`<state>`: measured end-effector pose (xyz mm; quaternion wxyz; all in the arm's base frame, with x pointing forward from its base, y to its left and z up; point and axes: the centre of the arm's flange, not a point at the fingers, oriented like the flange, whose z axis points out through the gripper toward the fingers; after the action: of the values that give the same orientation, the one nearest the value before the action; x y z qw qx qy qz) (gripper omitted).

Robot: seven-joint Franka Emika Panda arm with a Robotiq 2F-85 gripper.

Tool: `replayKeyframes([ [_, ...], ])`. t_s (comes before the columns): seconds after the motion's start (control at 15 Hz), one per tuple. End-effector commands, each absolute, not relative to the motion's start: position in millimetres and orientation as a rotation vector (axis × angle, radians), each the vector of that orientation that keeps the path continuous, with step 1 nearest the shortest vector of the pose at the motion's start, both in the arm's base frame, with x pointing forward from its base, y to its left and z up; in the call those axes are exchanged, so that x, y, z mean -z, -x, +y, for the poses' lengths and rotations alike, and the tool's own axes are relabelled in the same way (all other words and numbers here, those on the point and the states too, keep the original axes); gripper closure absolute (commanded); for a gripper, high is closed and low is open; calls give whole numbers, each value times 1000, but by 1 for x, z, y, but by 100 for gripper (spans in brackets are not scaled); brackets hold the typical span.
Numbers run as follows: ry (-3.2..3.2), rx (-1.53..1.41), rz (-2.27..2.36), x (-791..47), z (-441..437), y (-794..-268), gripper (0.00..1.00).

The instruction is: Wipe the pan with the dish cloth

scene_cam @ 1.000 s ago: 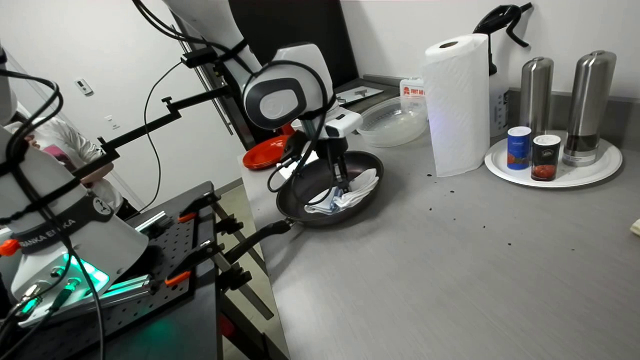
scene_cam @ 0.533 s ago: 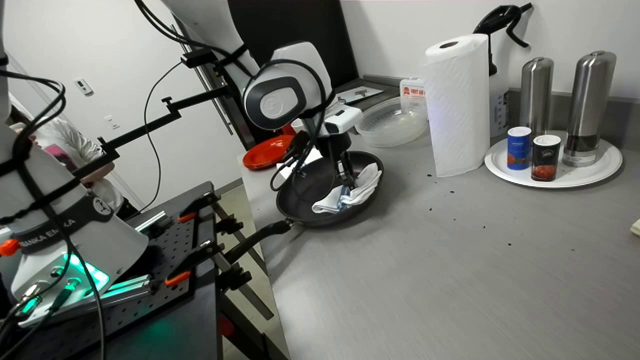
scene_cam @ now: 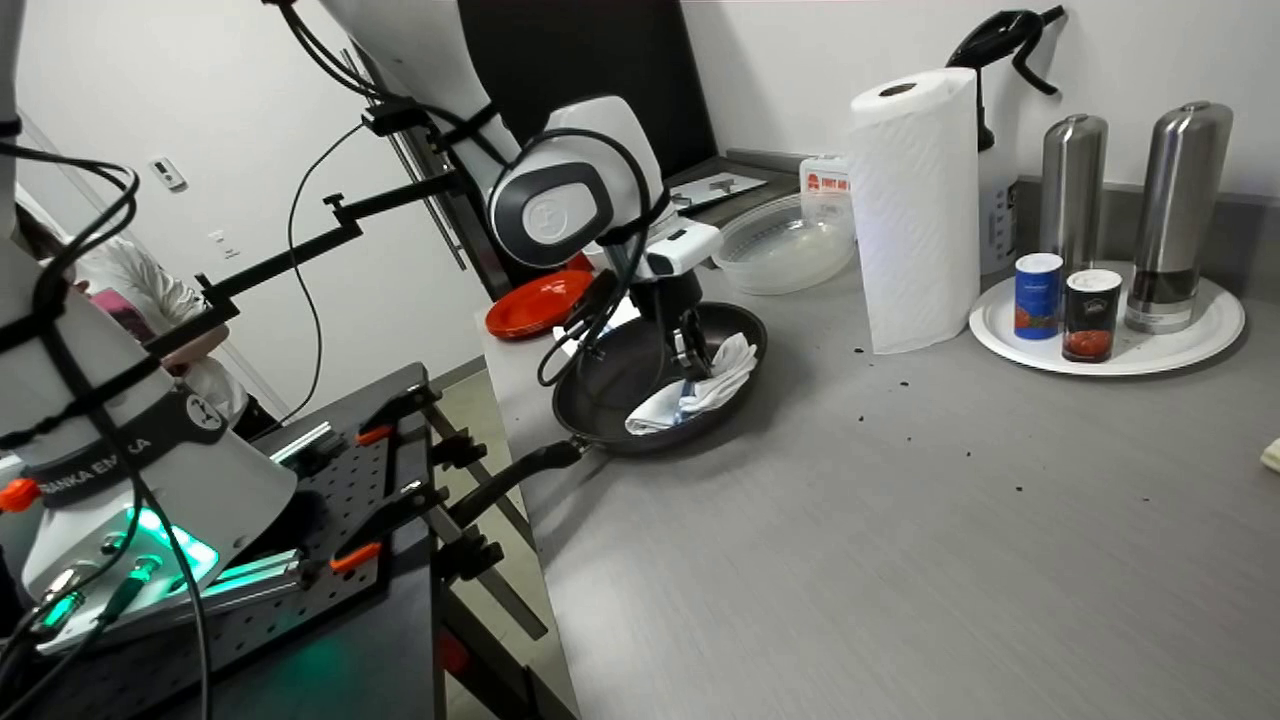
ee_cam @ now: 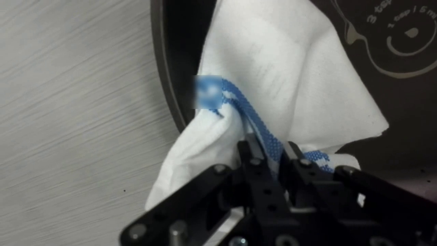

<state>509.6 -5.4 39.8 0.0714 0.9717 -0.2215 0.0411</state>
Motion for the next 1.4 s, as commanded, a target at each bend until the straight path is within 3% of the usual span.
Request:
replayKeyframes([
  [0.0, -2859, -166, -699, -29, -2, -511, 97],
  [1.33, -2876, 89, -844, 12, 28, -509, 97],
])
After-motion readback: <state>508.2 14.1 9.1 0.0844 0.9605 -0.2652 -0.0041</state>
